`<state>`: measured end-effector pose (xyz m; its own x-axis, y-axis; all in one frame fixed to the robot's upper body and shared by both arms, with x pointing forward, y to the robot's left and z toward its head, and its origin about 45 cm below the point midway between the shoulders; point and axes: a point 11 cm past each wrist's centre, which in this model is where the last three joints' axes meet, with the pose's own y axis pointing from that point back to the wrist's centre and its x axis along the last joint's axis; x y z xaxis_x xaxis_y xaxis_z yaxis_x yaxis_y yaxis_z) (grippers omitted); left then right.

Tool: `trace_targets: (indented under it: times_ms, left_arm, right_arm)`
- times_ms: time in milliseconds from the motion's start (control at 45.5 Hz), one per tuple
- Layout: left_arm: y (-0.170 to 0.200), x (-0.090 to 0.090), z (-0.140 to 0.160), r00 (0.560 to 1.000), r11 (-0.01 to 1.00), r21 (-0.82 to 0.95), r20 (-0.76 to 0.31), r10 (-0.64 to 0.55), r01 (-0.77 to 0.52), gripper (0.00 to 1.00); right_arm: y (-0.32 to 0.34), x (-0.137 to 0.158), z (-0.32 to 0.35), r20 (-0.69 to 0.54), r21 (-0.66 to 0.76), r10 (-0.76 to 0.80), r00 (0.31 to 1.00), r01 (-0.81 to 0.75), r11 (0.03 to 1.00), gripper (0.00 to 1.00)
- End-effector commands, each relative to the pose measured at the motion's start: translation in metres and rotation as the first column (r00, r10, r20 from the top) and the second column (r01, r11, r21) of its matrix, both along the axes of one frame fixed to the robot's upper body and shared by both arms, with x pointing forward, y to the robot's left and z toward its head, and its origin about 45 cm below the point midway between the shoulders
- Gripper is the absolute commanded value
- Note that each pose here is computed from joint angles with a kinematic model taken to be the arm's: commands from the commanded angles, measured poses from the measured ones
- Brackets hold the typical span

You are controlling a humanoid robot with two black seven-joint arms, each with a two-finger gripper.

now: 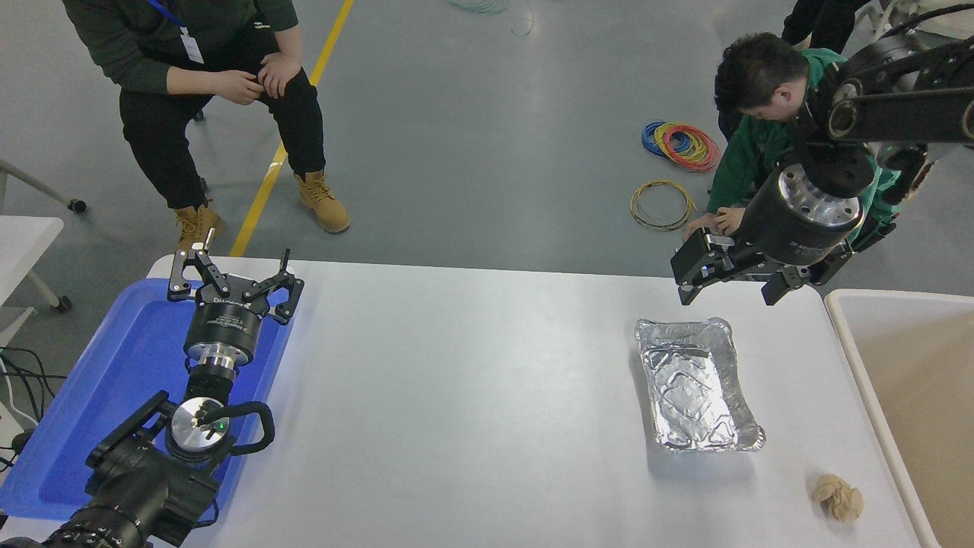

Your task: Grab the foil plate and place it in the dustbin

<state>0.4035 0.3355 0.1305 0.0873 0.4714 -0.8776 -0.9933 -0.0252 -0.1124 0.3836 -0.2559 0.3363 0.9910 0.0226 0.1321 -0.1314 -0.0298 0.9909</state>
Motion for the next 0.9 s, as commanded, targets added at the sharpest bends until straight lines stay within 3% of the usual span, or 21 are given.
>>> trace_targets:
  times_ms: [0,440,879]
  left_arm:
    - [0.0,0.0,0.0,1.0,1.0,0.0,0.0,0.0,0.0,1.0]
    - [0.0,0.0,0.0,1.0,1.0,0.0,0.0,0.0,0.0,1.0]
    - [0.0,0.0,0.0,1.0,1.0,0.0,0.0,0.0,0.0,1.0]
  right_arm:
    - [0.0,0.0,0.0,-0.001,0.001,0.0,1.0,0.0,1.0,1.0]
    - [-0.002,0.0,-0.001,-0.001,-0.005,-0.005,1.0,0.005,1.0,1.0]
    - [-0.012,0.023,0.009,0.074,-0.02,-0.031,0.997,0.033,0.999,1.0]
